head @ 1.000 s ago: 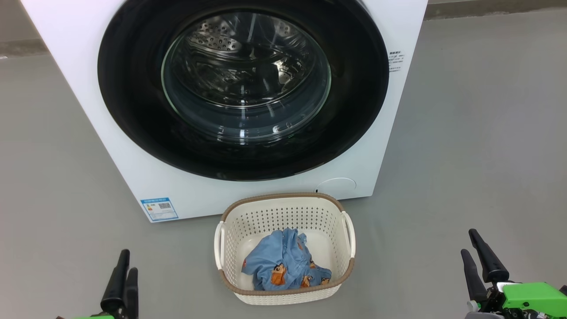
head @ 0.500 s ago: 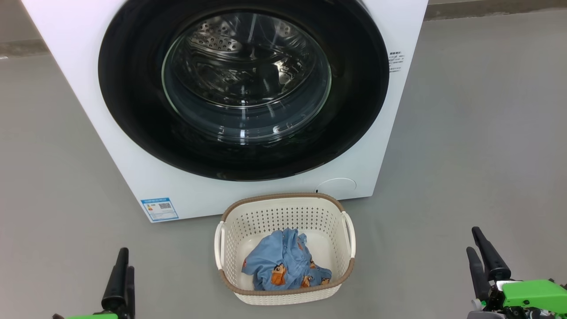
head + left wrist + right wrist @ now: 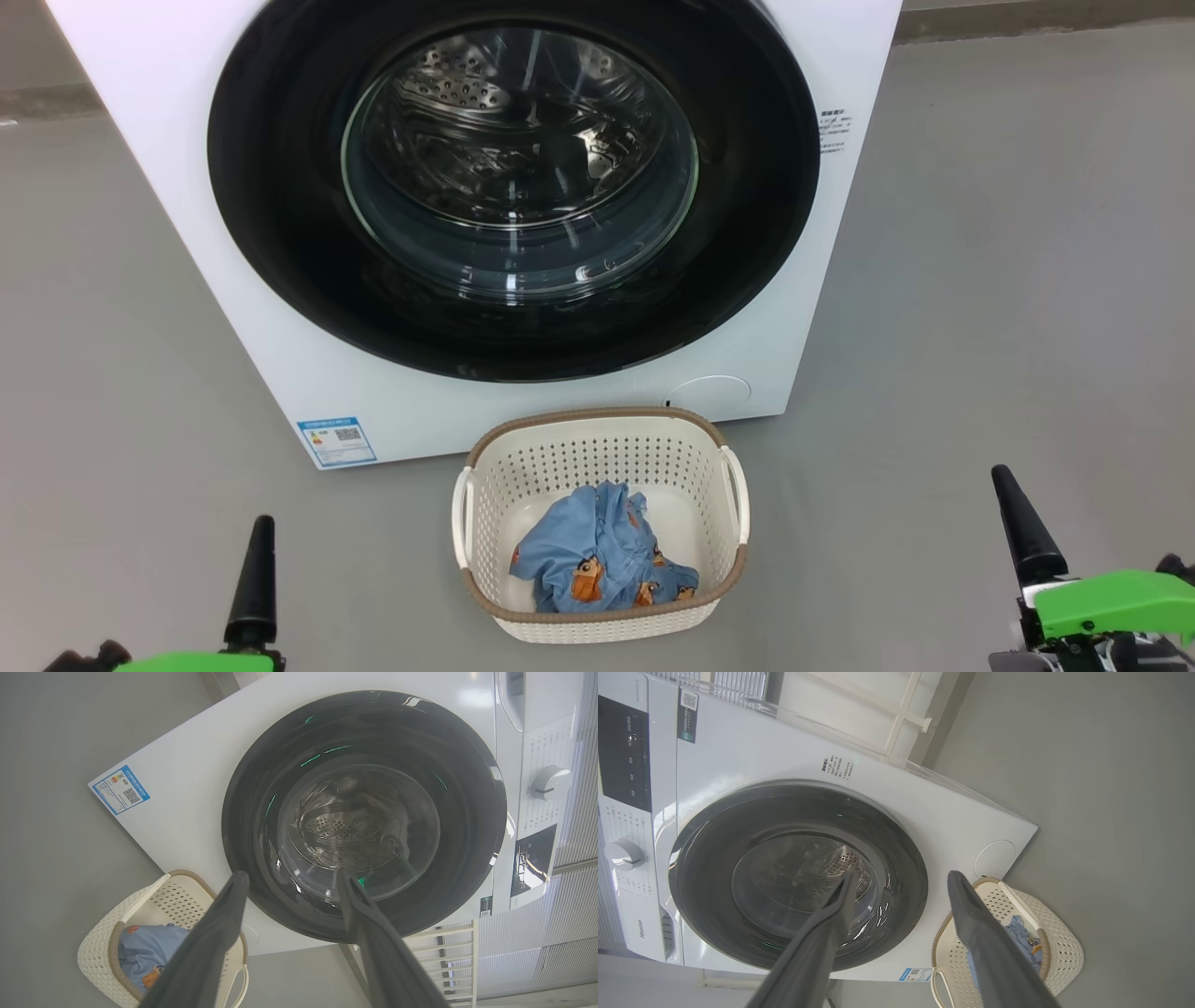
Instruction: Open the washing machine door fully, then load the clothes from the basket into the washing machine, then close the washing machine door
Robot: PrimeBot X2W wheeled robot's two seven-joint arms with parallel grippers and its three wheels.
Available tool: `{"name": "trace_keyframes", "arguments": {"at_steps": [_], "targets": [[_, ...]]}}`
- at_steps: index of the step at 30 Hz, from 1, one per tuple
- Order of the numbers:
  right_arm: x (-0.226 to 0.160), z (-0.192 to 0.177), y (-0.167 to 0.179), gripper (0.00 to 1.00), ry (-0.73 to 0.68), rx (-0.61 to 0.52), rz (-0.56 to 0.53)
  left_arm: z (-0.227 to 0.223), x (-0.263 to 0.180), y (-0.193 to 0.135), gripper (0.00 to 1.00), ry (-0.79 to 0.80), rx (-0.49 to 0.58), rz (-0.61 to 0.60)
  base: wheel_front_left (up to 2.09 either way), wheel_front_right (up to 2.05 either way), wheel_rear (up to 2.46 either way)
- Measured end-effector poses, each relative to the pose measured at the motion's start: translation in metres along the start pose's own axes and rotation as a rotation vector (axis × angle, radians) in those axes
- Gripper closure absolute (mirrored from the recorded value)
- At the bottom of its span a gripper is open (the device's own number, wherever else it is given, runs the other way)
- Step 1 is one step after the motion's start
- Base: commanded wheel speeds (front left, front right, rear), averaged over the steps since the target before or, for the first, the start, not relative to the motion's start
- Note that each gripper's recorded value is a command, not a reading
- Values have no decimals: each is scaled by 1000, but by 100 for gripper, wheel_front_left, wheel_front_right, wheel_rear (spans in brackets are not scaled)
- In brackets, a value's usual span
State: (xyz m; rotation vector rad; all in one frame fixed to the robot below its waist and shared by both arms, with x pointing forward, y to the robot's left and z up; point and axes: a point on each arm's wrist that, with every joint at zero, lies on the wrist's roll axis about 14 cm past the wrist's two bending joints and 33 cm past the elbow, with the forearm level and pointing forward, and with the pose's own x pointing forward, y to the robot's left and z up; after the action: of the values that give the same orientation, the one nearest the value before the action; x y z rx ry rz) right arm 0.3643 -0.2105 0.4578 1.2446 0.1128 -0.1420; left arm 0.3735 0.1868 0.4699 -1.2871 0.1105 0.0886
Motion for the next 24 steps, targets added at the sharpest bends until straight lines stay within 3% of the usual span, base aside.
{"name": "trace_keyframes", "arguments": {"at_steps": [16,24], "targets": [[2,-3,10,0,24,-325,31,-3,2,-4,0,6,317,1,0,0,0],[1,-2,14,0,21,-434,44,-6,2,-6,0,15,455,-9,0,0,0]]}}
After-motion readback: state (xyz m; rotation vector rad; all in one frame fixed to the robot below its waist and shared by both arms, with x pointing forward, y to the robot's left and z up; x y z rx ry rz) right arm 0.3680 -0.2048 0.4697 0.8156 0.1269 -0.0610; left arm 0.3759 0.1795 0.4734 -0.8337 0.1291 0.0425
